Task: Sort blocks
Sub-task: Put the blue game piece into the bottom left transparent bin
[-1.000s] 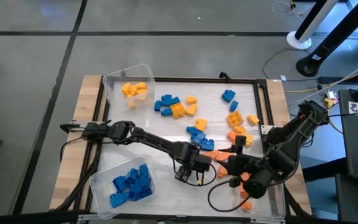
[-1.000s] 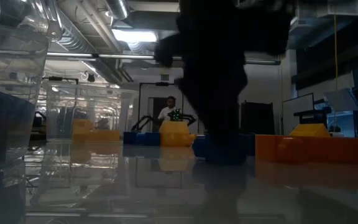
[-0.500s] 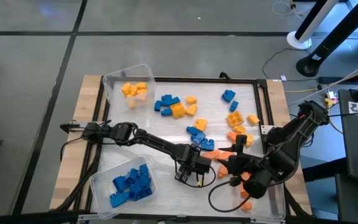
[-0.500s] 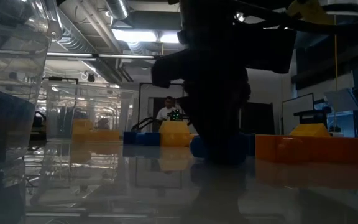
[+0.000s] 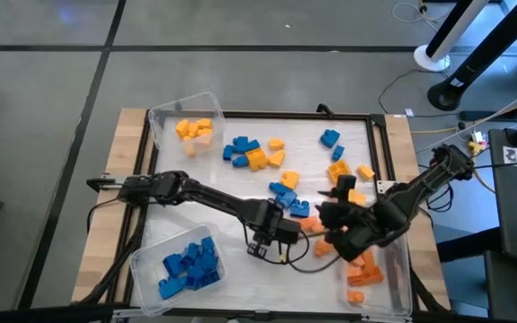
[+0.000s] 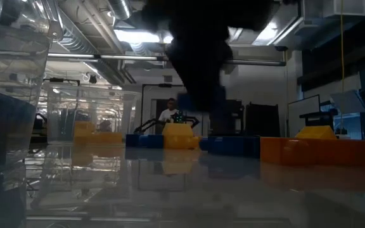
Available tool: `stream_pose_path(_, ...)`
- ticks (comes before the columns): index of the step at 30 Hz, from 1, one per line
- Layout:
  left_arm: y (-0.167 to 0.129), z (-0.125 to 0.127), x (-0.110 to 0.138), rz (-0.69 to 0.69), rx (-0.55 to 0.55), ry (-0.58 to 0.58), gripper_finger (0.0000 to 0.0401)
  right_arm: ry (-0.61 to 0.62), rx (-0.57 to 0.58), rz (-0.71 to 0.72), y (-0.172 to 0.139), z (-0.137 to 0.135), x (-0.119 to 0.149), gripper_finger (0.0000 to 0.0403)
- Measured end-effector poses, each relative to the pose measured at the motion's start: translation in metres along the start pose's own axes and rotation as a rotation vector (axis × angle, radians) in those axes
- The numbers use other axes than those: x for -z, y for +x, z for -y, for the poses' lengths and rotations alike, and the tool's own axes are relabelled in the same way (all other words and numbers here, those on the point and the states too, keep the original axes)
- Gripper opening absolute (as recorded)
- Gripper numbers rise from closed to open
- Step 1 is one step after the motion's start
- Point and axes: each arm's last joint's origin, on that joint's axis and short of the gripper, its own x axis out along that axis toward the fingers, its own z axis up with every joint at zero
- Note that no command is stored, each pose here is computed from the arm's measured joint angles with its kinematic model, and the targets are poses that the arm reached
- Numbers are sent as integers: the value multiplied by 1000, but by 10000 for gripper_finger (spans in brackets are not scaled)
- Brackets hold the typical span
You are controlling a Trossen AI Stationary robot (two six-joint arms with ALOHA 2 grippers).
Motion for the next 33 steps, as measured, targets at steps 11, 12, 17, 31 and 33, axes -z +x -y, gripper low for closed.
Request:
stream_pose_path(11,-125,12,52,25,4,-203,117,-6,69,-149,25,28,-1,191)
stream_pose_path(12,-137,17,59,28,8,-228,117,-6,66,-156,27,30,-1,191)
stream_pose_path(17,-183,51,85,92,59,-289,135,27,35,-190,38,39,-5,191)
stream_pose_path(31,-209,155,113,164,50,-263,144,49,19,-220,57,58,-11,191)
stream_pose_path(33,-211,160,115,175,42,-301,150,48,18,-219,57,58,-11,191)
